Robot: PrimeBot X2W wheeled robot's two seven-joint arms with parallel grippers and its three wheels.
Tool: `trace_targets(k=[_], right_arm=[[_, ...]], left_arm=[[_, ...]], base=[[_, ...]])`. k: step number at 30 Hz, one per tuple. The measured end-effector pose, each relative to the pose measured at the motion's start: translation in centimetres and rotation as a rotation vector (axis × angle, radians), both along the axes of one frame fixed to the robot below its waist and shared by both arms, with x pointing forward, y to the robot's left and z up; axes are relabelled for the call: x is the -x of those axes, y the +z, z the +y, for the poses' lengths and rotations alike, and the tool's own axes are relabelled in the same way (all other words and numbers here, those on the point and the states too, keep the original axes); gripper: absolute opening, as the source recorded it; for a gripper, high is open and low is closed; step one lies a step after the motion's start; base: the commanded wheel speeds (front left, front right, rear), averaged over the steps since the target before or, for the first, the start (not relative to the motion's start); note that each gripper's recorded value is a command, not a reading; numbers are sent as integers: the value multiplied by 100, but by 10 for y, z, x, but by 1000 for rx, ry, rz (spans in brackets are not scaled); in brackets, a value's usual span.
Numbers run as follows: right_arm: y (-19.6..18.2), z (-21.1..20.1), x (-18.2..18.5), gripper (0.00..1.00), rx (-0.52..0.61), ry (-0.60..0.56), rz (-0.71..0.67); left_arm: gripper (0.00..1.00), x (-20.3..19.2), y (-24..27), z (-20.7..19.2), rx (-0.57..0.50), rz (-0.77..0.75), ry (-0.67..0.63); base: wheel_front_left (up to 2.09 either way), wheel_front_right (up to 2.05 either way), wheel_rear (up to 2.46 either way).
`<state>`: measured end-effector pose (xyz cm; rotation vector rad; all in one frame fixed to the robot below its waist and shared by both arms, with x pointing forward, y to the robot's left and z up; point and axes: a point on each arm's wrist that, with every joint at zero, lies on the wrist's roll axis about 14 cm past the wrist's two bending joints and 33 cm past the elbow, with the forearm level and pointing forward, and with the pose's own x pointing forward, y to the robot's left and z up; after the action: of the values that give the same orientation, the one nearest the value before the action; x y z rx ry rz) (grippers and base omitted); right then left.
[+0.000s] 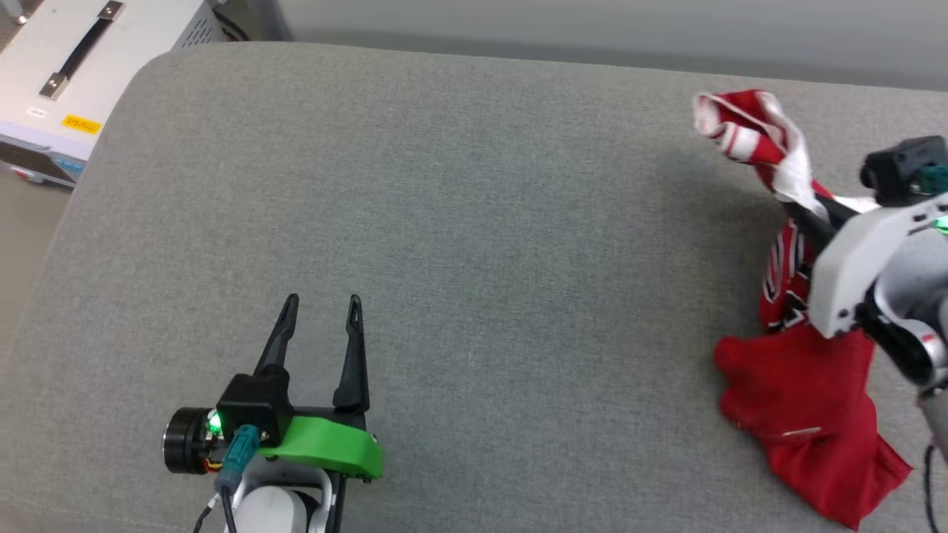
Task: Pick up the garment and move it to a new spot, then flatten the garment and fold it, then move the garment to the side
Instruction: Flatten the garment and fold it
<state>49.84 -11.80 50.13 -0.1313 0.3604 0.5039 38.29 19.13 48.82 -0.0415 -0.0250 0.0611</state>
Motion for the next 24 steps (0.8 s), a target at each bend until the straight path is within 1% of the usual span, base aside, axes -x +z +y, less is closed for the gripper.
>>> trace_targets(k=[3, 6, 10, 13, 17, 20, 22, 23, 24], right_arm=[[2, 47, 0, 0, -22, 105, -7], [-6, 89, 7, 0, -30, 208, 12], [-38, 133, 28, 0, -2, 330, 83], [-72, 162, 58, 0, 39, 439, 158], [-109, 183, 101, 0, 76, 548, 262], [-119, 186, 115, 0, 75, 572, 289], [-120, 185, 117, 1, 69, 572, 293], [-120, 185, 118, 45, 63, 570, 293], [-119, 185, 117, 100, 57, 566, 285]], left_arm=[[100, 3, -2, 7, 1, 8, 23], [100, 6, -4, 13, 1, 18, 45], [100, 9, -8, 18, 8, 31, 64], [100, 10, -12, 21, 8, 43, 80], [100, 12, -13, 22, 8, 49, 84], [100, 12, -13, 23, 11, 47, 90], [100, 12, -12, 22, 13, 45, 87], [100, 11, -12, 21, 13, 45, 85], [100, 11, -12, 21, 14, 43, 83]], base=[[0, 0, 0], [0, 0, 0], [0, 0, 0], [0, 0, 0], [0, 0, 0], [0, 0, 0], [0, 0, 0], [0, 0, 0], [0, 0, 0]])
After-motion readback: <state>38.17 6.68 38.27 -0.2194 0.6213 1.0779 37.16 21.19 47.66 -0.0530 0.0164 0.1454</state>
